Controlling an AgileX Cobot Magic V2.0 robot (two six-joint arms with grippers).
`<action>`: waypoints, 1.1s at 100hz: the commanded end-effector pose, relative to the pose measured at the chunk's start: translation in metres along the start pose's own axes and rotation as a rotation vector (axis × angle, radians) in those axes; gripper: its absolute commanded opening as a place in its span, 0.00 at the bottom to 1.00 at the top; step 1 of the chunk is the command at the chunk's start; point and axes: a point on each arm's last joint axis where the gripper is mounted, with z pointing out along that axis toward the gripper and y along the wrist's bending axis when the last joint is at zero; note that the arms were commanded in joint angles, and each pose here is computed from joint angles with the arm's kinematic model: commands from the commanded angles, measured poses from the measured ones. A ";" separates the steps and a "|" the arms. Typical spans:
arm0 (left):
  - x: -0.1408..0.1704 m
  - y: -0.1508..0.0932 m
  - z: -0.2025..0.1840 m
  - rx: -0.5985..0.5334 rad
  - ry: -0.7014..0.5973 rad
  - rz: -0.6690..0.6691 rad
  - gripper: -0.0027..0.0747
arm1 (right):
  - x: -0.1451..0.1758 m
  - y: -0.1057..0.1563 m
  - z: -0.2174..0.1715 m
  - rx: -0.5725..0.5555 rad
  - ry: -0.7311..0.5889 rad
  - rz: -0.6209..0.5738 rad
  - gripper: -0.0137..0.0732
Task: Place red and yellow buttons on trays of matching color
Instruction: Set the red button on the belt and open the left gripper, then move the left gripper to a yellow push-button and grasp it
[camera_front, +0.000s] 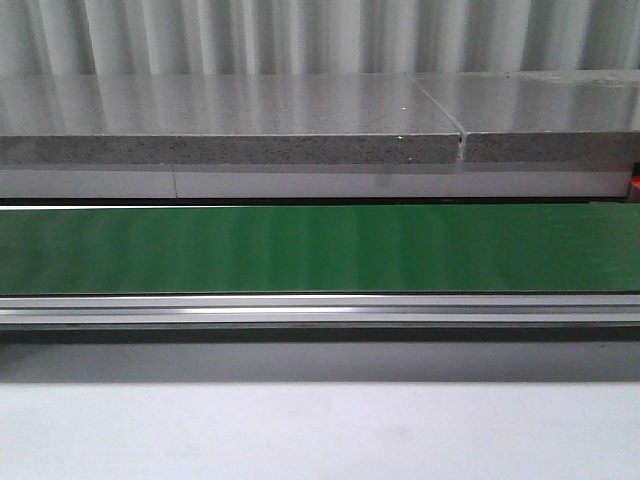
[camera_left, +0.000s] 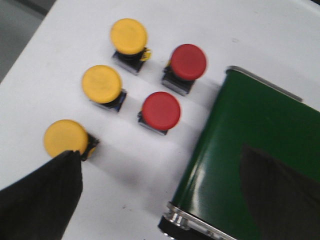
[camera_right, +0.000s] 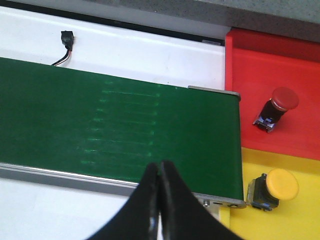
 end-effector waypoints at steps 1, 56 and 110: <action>-0.007 0.015 -0.010 -0.024 -0.119 -0.091 0.80 | -0.012 -0.002 -0.005 0.020 -0.085 -0.010 0.08; 0.001 0.060 0.061 -0.116 0.022 -0.255 0.80 | -0.012 -0.002 -0.005 0.020 -0.085 -0.010 0.08; -0.006 0.066 0.091 -0.124 0.046 -0.262 0.80 | -0.012 -0.002 -0.005 0.020 -0.085 -0.010 0.08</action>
